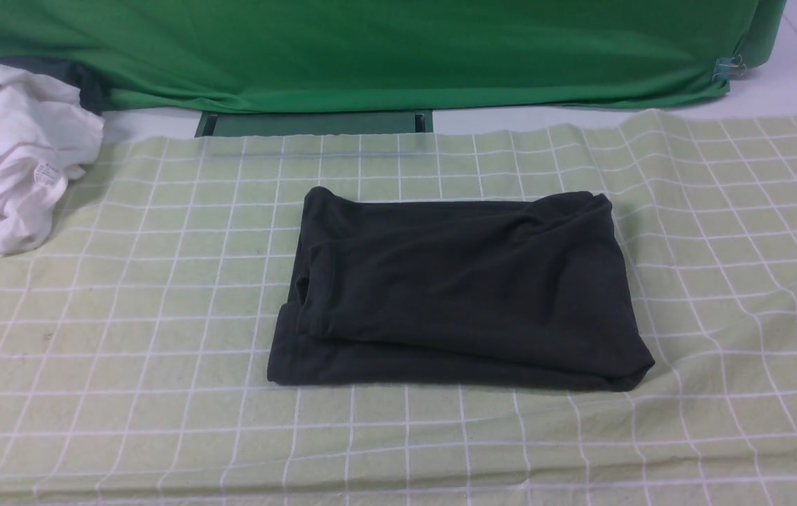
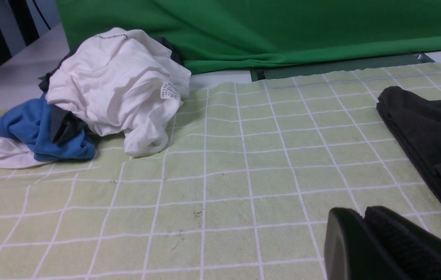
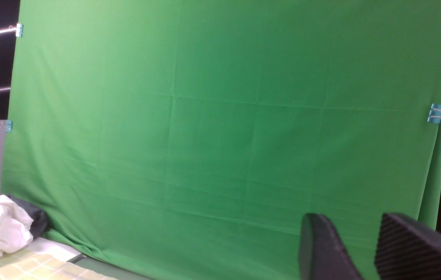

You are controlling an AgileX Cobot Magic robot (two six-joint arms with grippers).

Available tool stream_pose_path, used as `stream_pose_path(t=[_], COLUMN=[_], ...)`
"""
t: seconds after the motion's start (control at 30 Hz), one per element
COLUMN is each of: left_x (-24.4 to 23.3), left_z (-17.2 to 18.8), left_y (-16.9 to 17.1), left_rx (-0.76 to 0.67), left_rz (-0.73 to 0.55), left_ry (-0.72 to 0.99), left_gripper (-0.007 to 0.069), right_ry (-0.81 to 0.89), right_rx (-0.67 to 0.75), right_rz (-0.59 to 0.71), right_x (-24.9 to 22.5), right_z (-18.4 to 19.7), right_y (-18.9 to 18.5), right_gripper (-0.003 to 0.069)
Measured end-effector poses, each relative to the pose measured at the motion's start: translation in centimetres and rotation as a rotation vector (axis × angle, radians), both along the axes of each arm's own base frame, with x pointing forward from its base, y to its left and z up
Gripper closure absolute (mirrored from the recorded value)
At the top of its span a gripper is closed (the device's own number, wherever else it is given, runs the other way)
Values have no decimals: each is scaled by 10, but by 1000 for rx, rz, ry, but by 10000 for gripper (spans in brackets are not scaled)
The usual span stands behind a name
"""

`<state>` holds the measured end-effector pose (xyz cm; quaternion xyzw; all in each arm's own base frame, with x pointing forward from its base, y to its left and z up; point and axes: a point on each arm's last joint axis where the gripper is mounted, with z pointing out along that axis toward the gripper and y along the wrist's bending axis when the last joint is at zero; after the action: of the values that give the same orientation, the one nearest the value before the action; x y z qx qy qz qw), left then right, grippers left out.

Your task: Fold a long-sleeved shirt over a green coffee tablecloth.

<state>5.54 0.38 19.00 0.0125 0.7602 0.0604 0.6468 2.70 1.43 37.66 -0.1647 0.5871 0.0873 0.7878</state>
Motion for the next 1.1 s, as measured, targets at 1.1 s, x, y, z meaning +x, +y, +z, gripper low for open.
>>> stream_pose_path(t=[1.1], left_x=[0], left_z=[0], left_y=[0], left_rx=[4], left_rz=[-1], left_ry=[0], left_gripper=[584], right_ry=[229], right_rx=[9], right_rz=[-43], right_x=[30], right_z=[-65], right_y=[5], right_gripper=[419])
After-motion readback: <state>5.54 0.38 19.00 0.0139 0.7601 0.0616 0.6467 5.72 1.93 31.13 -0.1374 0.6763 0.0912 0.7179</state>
